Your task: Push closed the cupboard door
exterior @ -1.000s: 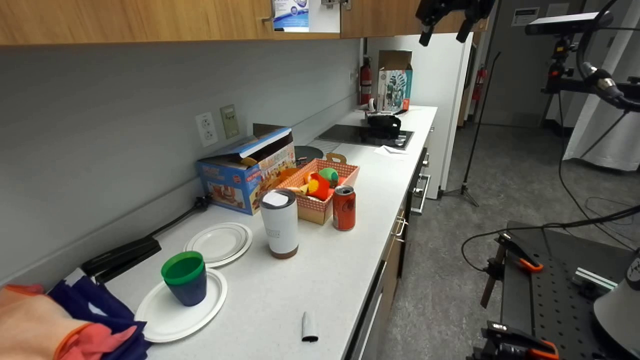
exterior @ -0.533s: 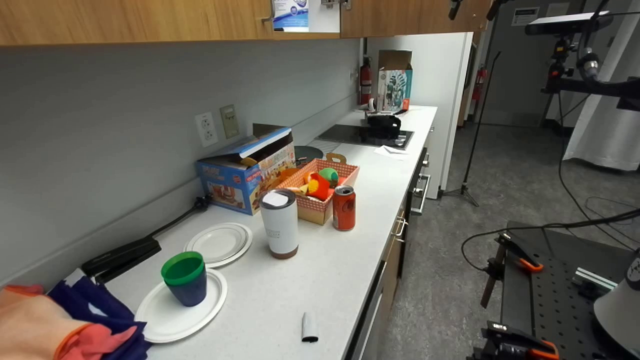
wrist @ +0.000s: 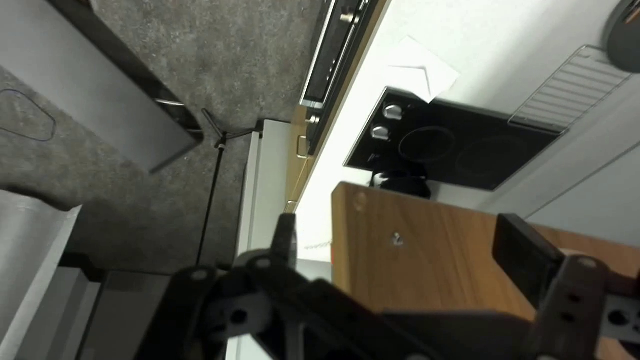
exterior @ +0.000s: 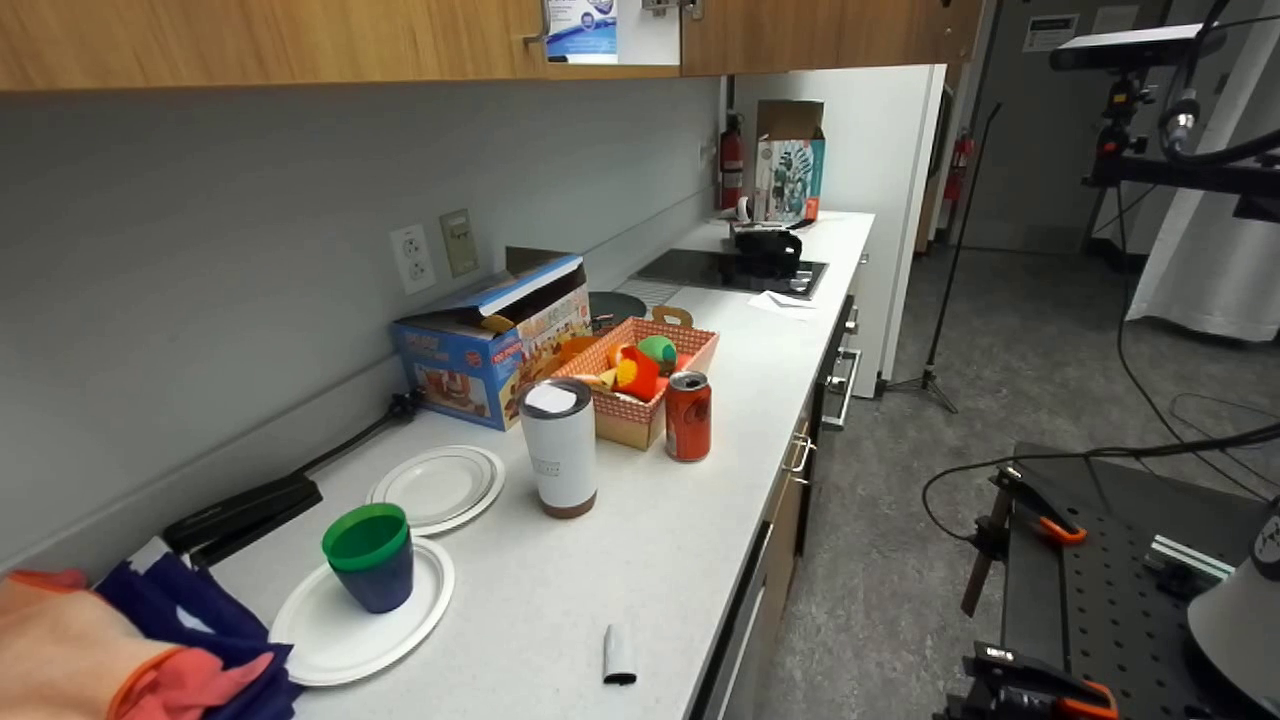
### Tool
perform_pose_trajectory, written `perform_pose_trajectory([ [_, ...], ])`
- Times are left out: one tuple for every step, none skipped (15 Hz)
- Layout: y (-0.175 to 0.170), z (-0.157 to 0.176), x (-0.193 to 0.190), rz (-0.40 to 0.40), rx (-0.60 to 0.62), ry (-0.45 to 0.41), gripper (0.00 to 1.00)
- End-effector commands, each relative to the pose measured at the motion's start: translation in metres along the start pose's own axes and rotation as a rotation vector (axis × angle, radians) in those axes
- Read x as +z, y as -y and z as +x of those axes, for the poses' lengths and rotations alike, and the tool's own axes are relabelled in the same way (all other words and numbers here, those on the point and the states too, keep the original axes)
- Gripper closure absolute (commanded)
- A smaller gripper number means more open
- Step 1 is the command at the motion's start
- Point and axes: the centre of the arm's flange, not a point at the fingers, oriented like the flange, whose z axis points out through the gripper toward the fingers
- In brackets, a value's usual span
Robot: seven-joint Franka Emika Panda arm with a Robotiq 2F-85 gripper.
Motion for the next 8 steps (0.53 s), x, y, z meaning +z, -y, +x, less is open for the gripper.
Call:
perform_pose_trajectory([
  [-0.003,0.005,-0.003,-0.004,0.026,-0.025,0.0],
  [-0.006,0.009,-0.005,-0.006,0.048,-0.046,0.0],
  [-0.007,0.01,-0.006,-0.006,0.059,-0.054,0.0],
  [-0.007,0.01,-0.006,-0.007,0.063,-0.057,0.0],
  [-0.007,0.01,-0.006,-0.006,0.065,-0.058,0.0],
  [-0.007,0.01,-0.006,-0.006,0.065,-0.058,0.0],
  [-0.007,0.01,-0.006,-0.006,0.066,-0.058,0.0],
  [-0.007,0.015,-0.004,-0.006,0.06,-0.056,0.0],
])
